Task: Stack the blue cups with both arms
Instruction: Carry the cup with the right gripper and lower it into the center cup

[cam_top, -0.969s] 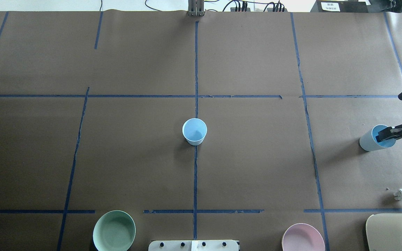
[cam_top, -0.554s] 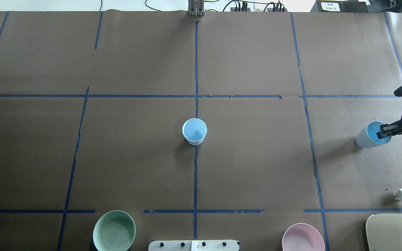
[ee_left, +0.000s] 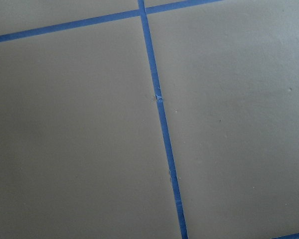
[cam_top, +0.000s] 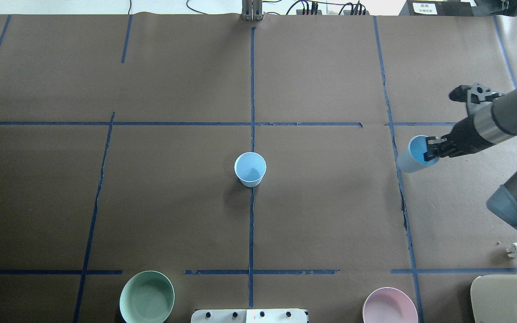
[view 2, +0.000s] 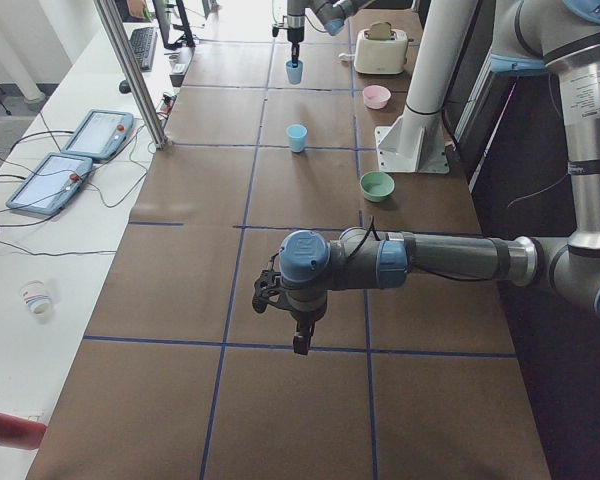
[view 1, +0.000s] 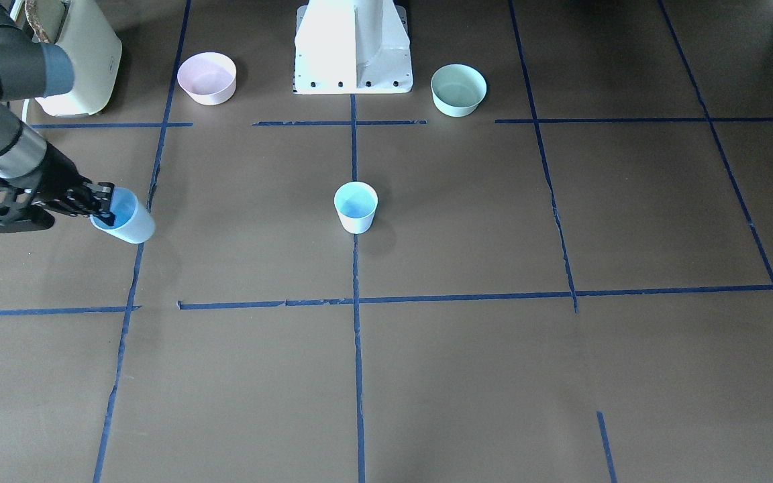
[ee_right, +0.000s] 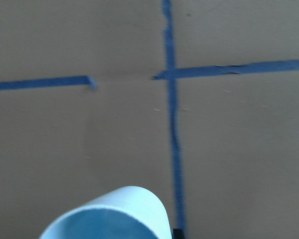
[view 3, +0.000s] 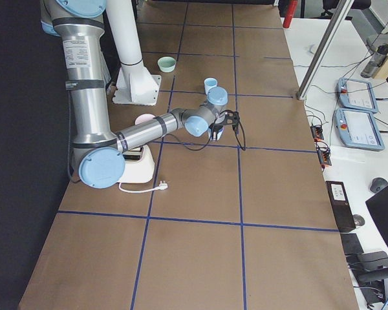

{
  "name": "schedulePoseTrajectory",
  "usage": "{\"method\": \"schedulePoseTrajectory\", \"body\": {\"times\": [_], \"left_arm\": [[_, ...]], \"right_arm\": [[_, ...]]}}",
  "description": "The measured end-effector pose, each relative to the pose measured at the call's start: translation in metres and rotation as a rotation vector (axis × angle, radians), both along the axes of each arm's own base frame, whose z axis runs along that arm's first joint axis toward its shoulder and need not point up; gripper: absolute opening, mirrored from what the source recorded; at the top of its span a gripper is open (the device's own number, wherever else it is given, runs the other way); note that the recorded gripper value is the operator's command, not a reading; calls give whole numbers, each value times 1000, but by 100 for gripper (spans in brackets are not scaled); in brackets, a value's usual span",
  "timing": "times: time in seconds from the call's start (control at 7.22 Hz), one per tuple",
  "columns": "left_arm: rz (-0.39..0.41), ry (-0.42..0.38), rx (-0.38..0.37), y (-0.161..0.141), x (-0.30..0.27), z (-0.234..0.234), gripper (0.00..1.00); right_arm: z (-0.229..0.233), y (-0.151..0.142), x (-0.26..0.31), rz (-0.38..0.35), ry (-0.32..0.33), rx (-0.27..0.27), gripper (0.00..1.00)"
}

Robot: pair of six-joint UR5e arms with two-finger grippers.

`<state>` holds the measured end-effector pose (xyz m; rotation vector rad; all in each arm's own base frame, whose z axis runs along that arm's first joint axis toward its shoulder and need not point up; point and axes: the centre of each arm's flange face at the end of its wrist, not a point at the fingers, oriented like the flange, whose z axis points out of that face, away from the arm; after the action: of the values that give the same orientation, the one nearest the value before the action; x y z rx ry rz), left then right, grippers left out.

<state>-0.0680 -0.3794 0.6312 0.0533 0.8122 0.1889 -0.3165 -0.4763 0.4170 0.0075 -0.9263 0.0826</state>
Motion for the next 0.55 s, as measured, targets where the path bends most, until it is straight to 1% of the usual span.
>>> {"method": "schedulePoseTrajectory", "body": {"times": [0.14,0.28,0.42,0.55], "left_arm": [[-4,0,-3,0,0,-1,100],[-13,0,-9,-1,0,-2,100],[-17,0,-12,-2,0,-2,100],[-19,-1,-12,-2,0,-3,100]], "right_arm": [[-62,-5,-50,28,15,-40,0],[-130,4,-104,64,41,-82,0],[-192,20,-144,110,57,-115,0],[-241,33,-165,148,62,-144,0]]}}
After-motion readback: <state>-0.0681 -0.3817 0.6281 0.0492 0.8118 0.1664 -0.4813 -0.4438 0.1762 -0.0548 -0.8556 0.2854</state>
